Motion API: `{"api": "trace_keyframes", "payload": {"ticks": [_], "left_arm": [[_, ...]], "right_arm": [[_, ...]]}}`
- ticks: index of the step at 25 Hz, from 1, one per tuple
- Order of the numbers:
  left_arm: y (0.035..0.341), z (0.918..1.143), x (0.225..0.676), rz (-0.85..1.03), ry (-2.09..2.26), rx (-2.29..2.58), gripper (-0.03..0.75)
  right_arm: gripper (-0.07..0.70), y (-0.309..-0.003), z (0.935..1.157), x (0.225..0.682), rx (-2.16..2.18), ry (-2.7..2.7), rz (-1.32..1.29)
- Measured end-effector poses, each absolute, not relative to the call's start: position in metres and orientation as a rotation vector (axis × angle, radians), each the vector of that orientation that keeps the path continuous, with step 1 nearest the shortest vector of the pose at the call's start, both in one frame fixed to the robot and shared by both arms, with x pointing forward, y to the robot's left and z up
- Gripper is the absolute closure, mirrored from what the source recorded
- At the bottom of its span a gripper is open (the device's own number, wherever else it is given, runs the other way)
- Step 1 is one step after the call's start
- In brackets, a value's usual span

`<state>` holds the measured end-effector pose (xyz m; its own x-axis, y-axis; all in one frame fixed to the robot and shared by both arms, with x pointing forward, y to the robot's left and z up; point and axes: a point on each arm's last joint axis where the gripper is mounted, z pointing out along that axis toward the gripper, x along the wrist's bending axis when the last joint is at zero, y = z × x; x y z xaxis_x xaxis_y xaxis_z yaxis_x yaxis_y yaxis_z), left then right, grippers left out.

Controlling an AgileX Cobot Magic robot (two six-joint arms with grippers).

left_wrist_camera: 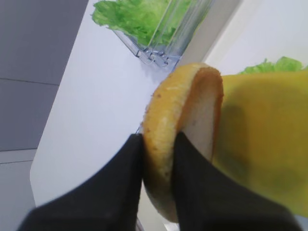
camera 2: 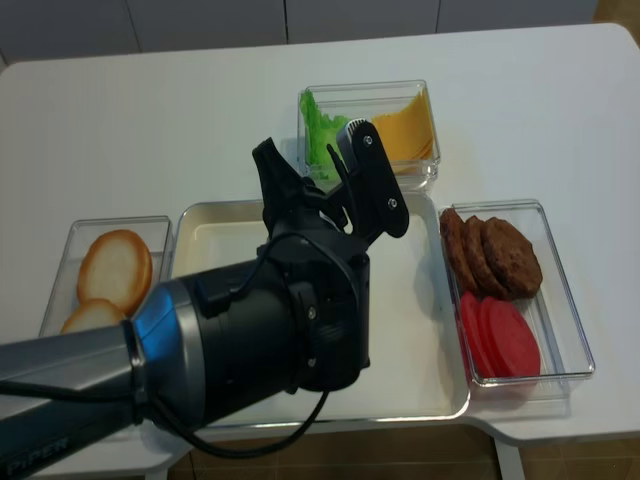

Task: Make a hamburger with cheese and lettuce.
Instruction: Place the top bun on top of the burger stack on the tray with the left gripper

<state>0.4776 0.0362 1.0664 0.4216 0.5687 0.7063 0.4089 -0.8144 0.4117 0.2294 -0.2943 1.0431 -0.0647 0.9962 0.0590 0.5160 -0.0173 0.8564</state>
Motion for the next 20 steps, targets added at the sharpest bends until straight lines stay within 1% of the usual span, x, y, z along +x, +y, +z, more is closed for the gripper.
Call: {"api": "trace_keyframes", "payload": {"ticks": [20], "left_arm": [[0.0350,1.0649,0.4771,1.316,0.901,2.483,0.582]], "right_arm": [[0.185,-0.2943,1.0431,0.2294,1.592,1.643,0.992]]}}
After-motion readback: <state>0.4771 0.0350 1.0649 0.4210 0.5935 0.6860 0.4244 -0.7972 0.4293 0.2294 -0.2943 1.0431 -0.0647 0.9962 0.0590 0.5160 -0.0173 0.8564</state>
